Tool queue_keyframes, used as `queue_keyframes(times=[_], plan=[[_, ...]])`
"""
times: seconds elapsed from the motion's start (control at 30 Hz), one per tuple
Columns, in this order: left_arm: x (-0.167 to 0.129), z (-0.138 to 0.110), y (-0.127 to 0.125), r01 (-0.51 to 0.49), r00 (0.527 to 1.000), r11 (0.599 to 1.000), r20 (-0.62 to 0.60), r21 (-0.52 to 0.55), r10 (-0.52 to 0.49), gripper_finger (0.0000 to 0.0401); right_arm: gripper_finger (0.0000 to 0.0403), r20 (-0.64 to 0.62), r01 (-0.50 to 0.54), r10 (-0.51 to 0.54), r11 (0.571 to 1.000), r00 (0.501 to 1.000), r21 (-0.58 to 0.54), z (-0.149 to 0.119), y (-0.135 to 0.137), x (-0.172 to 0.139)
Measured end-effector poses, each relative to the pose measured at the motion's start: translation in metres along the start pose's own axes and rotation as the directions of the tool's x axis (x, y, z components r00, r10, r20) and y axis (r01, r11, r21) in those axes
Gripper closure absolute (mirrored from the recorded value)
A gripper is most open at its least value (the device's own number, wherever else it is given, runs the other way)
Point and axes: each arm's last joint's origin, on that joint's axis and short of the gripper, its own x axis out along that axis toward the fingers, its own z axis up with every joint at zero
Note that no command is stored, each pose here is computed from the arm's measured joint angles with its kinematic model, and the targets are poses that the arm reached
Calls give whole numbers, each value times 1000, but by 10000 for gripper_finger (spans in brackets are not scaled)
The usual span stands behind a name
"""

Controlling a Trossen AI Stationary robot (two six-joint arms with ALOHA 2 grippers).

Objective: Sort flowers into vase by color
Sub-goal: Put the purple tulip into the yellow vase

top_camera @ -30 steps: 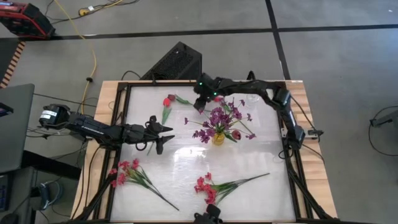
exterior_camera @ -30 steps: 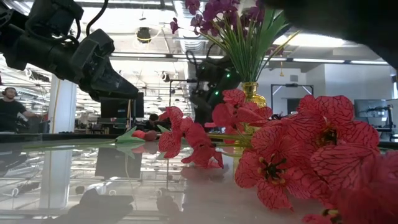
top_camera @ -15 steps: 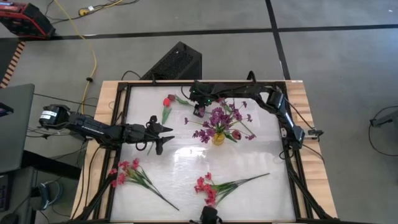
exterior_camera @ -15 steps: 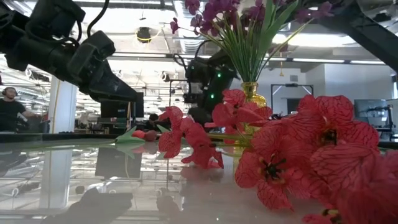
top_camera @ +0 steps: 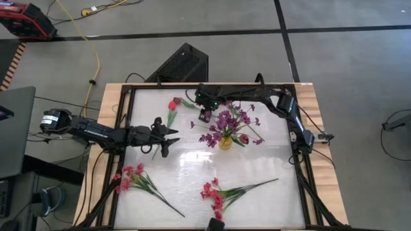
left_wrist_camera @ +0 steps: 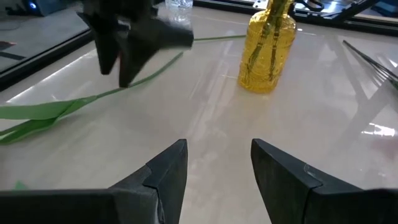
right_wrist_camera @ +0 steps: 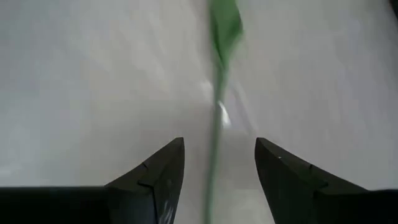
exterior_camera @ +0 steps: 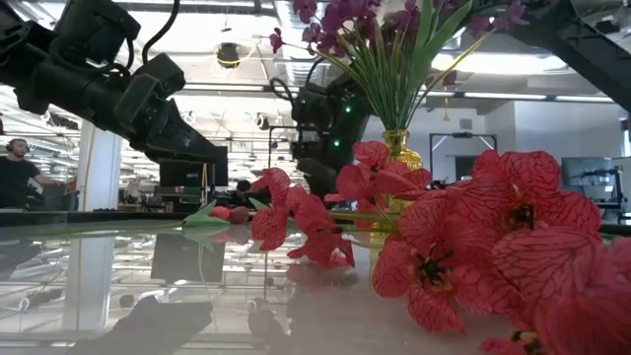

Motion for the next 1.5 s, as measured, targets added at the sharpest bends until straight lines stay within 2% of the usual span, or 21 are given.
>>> queue_keyframes(times=[0.13,0.27,0.43,0.57,0.73,0.87,1.07,1.13,1.33,1.5], plan=[[1,0,2,25,1000,1000,-4,-5,-25,234,182,-13,31,-31,1000,999,-6,-1,6,-2],[1,0,2,36,999,999,-6,-13,-36,234,182,-76,70,-73,997,994,-32,-7,14,-2],[1,0,2,46,999,999,-9,-13,-46,234,182,-124,73,-74,997,989,-8,-17,10,3],[1,0,2,46,999,999,-12,-13,-46,234,182,-170,128,-125,992,978,10,-24,9,5],[1,-1,2,46,999,999,-22,-12,-46,234,189,-216,55,-47,998,975,33,-42,9,21],[1,-2,2,45,999,999,-28,-9,-46,234,240,-227,53,-45,998,973,32,-46,11,24],[1,-2,2,47,998,999,-36,-8,-47,234,378,-232,20,-15,1000,972,22,-42,13,19],[1,-2,2,48,998,999,-36,-8,-48,234,386,-230,3,5,999,973,32,-38,14,15],[1,-4,2,46,998,999,-49,-5,-46,234,387,-138,-34,36,999,990,21,-21,18,-15],[1,-4,3,45,997,999,-57,8,-44,234,387,139,-76,74,997,988,12,1,15,-76]])
